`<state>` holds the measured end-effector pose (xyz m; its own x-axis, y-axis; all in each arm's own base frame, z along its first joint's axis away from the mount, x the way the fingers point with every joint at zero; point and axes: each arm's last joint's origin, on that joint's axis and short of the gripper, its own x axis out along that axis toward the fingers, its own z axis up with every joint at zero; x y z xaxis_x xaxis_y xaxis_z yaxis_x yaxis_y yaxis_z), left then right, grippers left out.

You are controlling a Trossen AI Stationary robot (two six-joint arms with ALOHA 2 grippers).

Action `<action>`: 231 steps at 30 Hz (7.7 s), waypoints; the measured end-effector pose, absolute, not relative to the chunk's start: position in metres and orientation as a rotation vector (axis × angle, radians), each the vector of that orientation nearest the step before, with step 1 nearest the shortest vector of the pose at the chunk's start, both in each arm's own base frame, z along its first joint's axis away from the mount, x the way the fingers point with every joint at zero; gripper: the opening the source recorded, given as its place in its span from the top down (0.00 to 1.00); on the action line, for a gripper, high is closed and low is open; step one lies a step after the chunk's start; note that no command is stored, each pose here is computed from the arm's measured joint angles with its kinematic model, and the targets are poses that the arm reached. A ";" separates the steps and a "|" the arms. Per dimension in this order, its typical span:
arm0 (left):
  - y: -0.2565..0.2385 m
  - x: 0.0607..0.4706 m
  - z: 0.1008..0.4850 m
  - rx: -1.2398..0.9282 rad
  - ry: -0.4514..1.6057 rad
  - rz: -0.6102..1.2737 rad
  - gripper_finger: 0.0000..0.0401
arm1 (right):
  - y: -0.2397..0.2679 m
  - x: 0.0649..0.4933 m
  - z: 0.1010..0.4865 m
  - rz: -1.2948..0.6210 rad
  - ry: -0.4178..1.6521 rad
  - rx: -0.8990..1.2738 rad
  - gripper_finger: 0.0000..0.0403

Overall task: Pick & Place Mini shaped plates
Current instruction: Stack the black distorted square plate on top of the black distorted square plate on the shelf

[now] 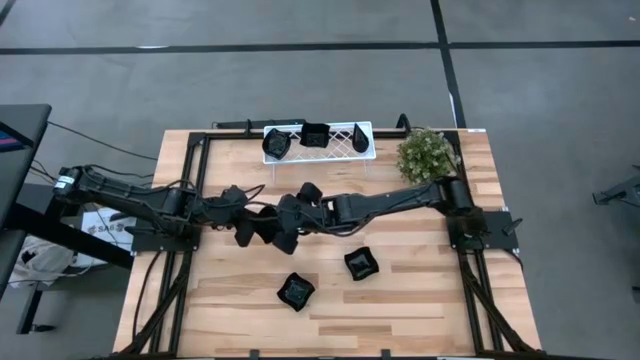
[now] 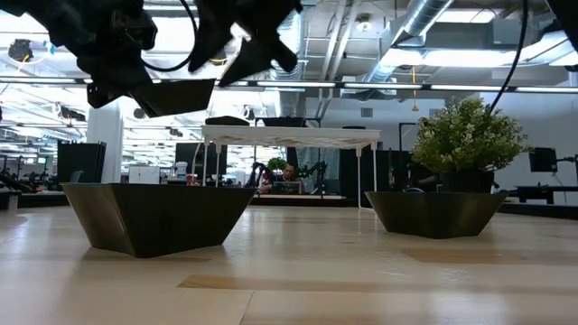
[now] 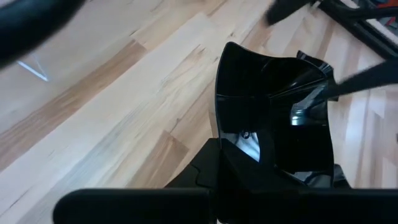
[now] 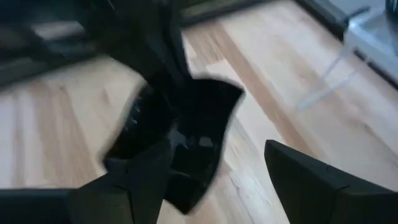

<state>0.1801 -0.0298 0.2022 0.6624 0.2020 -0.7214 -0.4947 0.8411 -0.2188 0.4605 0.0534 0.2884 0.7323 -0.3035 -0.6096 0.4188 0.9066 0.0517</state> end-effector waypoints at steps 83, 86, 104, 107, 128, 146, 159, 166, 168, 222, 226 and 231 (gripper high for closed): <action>-0.022 0.170 0.228 -0.438 0.581 0.327 0.59 | 0.043 0.443 0.299 -0.316 0.764 0.351 1.00; -0.018 0.163 0.237 -0.457 0.517 0.327 0.59 | 0.036 0.431 0.315 -0.344 0.763 0.341 1.00; -0.013 0.151 0.252 -0.398 0.386 0.354 0.59 | -0.060 0.376 0.391 -0.744 0.462 0.437 1.00; -0.013 0.152 0.252 -0.398 0.386 0.354 0.59 | -0.077 0.386 0.374 -0.851 0.462 0.472 1.00; -0.014 0.152 0.252 -0.400 0.389 0.347 0.59 | -0.115 0.394 0.340 -1.137 0.415 0.594 1.00; -0.014 0.152 0.252 -0.402 0.387 0.345 0.59 | -0.134 0.404 0.314 -1.172 0.451 0.645 0.94; -0.014 0.152 0.252 -0.402 0.386 0.344 0.59 | -0.132 0.404 0.314 -1.161 0.469 0.644 0.87; -0.014 0.152 0.252 -0.401 0.387 0.344 0.59 | -0.120 0.402 0.325 -1.121 0.490 0.551 0.80; -0.014 0.152 0.250 -0.400 0.391 0.346 0.59 | -0.109 0.398 0.337 -1.122 0.461 0.503 0.79; -0.135 0.234 0.176 -0.768 0.840 0.207 0.75 | 0.093 0.250 0.241 -0.089 0.708 0.291 0.84; -0.147 0.246 0.167 -0.815 0.871 0.255 0.76 | 0.098 0.251 0.231 -0.103 0.749 0.320 0.84; -0.151 0.253 0.154 -0.845 0.926 0.272 0.76 | 0.109 0.253 0.222 -0.100 0.771 0.306 0.84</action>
<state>0.2529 -0.1512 0.1541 0.5946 -0.1377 -0.7922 -0.5436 0.6571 -0.5222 0.2526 0.1091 0.2221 0.7149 0.0222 -0.6989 0.2006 0.9510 0.2354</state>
